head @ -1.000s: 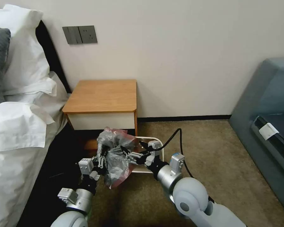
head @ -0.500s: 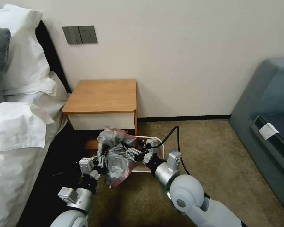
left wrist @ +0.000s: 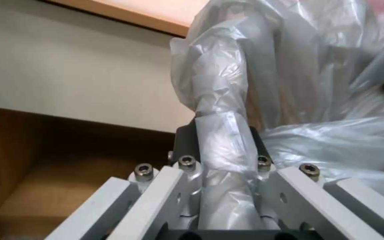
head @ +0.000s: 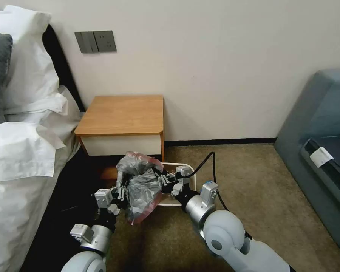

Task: Pick up the garbage bag from the table and place it over the trash can.

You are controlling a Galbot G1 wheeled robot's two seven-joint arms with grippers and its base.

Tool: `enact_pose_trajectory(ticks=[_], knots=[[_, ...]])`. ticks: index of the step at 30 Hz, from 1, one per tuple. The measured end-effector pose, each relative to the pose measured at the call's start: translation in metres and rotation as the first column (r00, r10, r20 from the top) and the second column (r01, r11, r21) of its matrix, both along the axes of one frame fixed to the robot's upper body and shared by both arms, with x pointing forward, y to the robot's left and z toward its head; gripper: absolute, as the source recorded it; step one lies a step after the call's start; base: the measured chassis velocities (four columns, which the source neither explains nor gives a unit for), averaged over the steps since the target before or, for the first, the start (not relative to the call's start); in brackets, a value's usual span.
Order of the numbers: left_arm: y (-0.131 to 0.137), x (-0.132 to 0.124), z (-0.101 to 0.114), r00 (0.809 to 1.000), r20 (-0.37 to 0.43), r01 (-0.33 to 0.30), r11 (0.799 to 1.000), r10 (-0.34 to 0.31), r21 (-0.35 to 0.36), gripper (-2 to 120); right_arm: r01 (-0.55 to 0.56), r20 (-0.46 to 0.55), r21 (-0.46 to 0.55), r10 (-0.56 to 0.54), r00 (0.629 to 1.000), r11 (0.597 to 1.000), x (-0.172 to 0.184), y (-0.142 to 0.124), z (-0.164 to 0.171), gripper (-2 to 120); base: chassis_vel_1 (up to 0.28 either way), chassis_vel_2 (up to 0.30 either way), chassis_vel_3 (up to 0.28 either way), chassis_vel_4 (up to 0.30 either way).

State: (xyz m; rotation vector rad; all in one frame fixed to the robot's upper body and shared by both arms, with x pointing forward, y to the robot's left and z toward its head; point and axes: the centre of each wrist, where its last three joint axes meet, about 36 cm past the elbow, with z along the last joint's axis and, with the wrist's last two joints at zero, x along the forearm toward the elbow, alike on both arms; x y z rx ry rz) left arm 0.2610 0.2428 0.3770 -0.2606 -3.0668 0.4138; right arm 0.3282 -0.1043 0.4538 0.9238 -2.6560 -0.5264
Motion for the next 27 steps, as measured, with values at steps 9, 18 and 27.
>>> enact_pose_trajectory(ticks=[9, 18, 27], knots=[[-0.002, 0.001, 0.0, 1.0, -0.023, -0.013, 1.0, 0.012, -0.019, 7, 0.004, 0.057, 0.02, -0.005, 0.998, 1.0, -0.007, -0.023, 0.032, 0, 0.0, 0.0, 0.0, 0.0], [-0.004, 0.002, 0.002, 1.0, -0.029, -0.003, 0.999, 0.001, -0.048, 7, 0.037, 0.07, -0.019, -0.035, 0.997, 0.999, 0.019, -0.06, 0.061, 0, 0.0, 0.0, 0.0, 0.0], [-0.005, 0.0, 0.001, 1.0, 0.015, 0.027, 0.998, -0.026, -0.059, 7, 0.079, -0.027, -0.188, -0.086, 0.996, 0.979, 0.056, -0.078, 0.084, 0, 0.0, 0.0, 0.0, 0.0]])
